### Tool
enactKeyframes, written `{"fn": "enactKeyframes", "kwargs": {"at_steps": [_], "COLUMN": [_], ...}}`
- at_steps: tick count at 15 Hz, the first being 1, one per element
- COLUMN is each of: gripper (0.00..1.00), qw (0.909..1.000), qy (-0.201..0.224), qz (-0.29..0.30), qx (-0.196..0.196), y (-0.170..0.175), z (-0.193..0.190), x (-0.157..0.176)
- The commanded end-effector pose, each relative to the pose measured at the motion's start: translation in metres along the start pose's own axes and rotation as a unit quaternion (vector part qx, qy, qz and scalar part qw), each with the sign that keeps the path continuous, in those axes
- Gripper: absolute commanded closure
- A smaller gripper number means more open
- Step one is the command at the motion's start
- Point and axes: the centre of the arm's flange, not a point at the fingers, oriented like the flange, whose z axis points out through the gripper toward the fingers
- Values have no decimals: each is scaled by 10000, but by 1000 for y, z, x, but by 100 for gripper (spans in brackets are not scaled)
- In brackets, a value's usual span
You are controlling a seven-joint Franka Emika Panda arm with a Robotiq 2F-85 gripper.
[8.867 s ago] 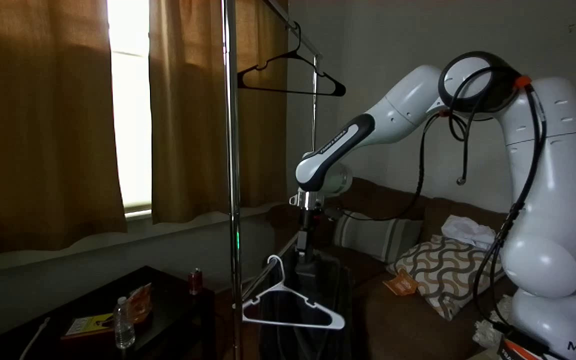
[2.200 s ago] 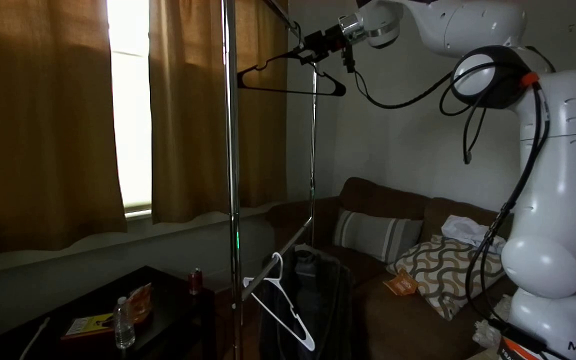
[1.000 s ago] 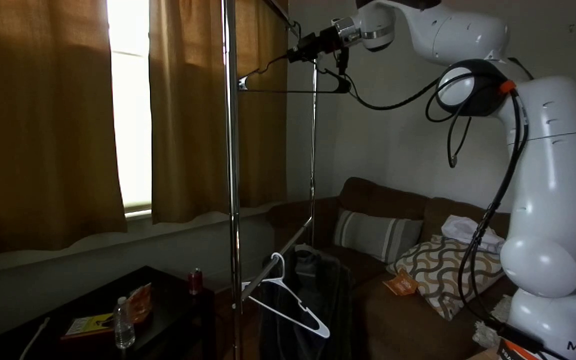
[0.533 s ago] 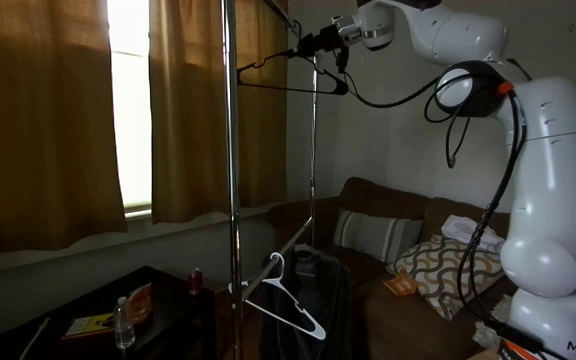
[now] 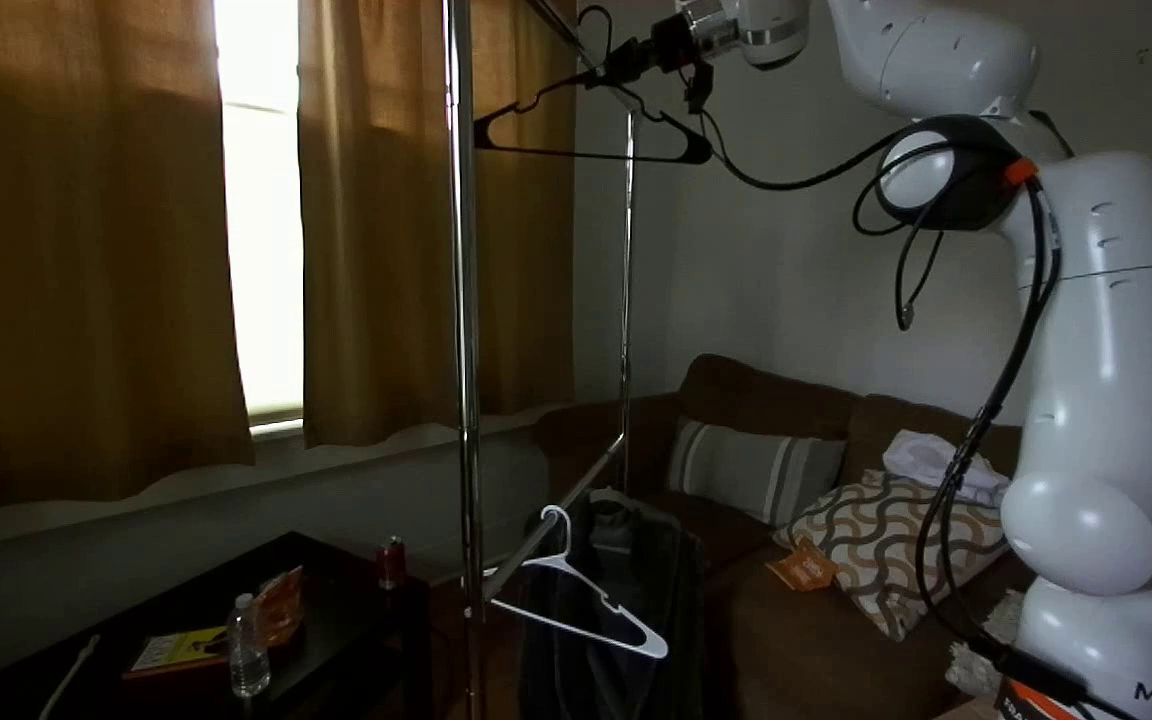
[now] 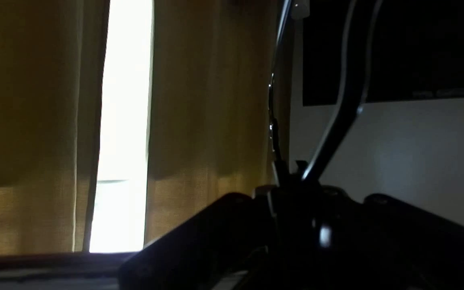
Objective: Hang the white and black coat hanger on the bottom railing
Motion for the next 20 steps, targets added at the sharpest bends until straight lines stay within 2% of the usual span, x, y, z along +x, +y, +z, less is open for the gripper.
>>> {"fn": "enactKeyframes", "kwargs": {"at_steps": [1,6,10,13,17,18,20], "gripper": [98,98,98,98,98,98,98], "qw": [9987,9929,9801,9628,9310,9235,9166], "qy": [-358,-1052,-1887,-2643,-3568,-3744,-3895], "qz": [-296,-365,-109,268,715,745,745], "qx": [-193,-426,-612,-504,-276,-368,-509], "y": [-28,-68,-93,-102,-102,-101,-98], "z": [-38,-90,-126,-133,-114,-105,-91], "x": [20,21,6,-18,-63,-77,-97]}}
